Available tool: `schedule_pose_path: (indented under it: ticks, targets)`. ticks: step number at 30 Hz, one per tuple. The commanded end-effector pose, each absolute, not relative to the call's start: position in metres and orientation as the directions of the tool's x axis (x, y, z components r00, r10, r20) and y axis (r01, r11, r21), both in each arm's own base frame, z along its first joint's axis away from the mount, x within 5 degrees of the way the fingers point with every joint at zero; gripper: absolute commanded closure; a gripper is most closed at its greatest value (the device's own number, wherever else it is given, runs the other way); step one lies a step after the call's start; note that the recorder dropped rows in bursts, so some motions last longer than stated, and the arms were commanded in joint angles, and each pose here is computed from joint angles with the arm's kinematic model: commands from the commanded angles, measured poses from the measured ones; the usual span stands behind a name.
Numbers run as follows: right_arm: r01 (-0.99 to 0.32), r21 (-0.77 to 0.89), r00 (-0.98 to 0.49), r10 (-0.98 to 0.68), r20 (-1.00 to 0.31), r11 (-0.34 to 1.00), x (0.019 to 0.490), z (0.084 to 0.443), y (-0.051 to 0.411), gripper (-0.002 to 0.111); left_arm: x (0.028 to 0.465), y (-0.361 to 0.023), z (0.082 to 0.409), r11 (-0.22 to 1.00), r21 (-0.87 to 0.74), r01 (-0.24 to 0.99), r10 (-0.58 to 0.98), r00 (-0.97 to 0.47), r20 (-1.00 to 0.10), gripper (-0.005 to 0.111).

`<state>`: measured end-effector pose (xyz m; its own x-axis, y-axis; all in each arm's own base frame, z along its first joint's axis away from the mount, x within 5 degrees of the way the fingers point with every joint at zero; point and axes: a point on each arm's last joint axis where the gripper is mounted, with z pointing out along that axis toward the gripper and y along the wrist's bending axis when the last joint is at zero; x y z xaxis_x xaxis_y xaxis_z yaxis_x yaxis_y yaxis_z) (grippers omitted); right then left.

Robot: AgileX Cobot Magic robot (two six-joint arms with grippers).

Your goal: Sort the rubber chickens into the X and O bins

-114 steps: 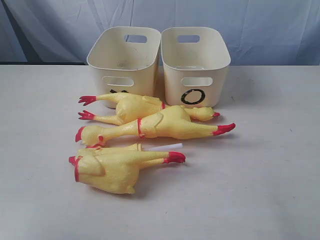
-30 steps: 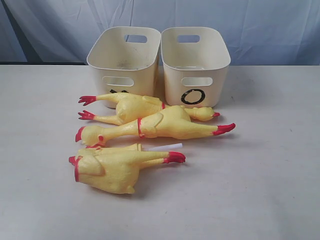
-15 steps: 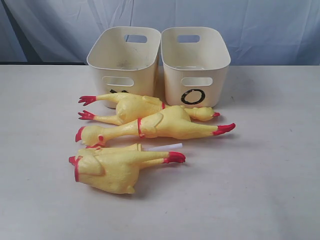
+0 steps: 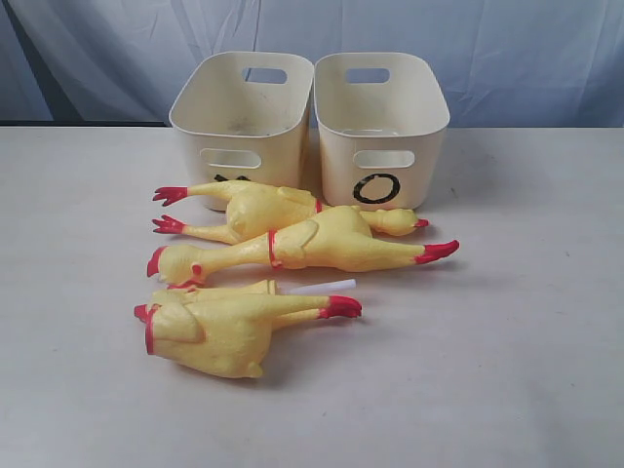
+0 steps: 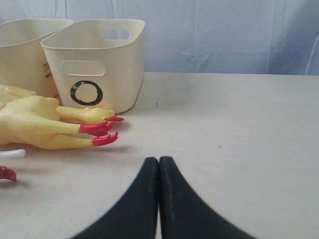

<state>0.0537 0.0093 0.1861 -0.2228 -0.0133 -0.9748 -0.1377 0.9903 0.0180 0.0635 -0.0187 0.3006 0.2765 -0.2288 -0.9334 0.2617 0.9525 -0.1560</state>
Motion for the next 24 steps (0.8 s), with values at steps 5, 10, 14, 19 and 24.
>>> schedule_pose_path:
  ticks: [5, 10, 14, 19, 24]
  targets:
    - [-0.141, 0.014, -0.213, -0.016, -0.977, 0.990, 0.054, 0.186, 0.009, 0.109, 0.106, -0.034, 0.324, 0.924, 0.042, 0.380, 0.011, 0.084, -0.996, 0.107]
    - [-0.141, 0.016, -0.213, -0.014, -0.977, 0.990, 0.054, 0.186, 0.009, 0.109, 0.134, -0.036, 0.321, 0.911, -0.021, 0.411, 0.030, -0.118, -0.993, 0.107]
    - [-0.142, 0.033, -0.215, 0.001, -0.977, 0.989, 0.054, 0.186, 0.010, 0.109, 0.150, -0.037, 0.324, 0.906, -0.122, 0.405, -0.042, -0.200, -0.979, 0.107]
    - [-0.142, 0.033, -0.215, 0.001, -0.977, 0.989, 0.054, 0.186, 0.010, 0.109, 0.162, -0.041, 0.327, 0.880, -0.210, 0.427, -0.100, -0.266, -0.959, 0.107]
    - [-0.142, 0.033, -0.215, 0.001, -0.977, 0.989, 0.054, 0.186, 0.010, 0.109, 0.165, -0.040, 0.325, 0.883, -0.210, 0.420, -0.097, -0.275, -0.957, 0.107]
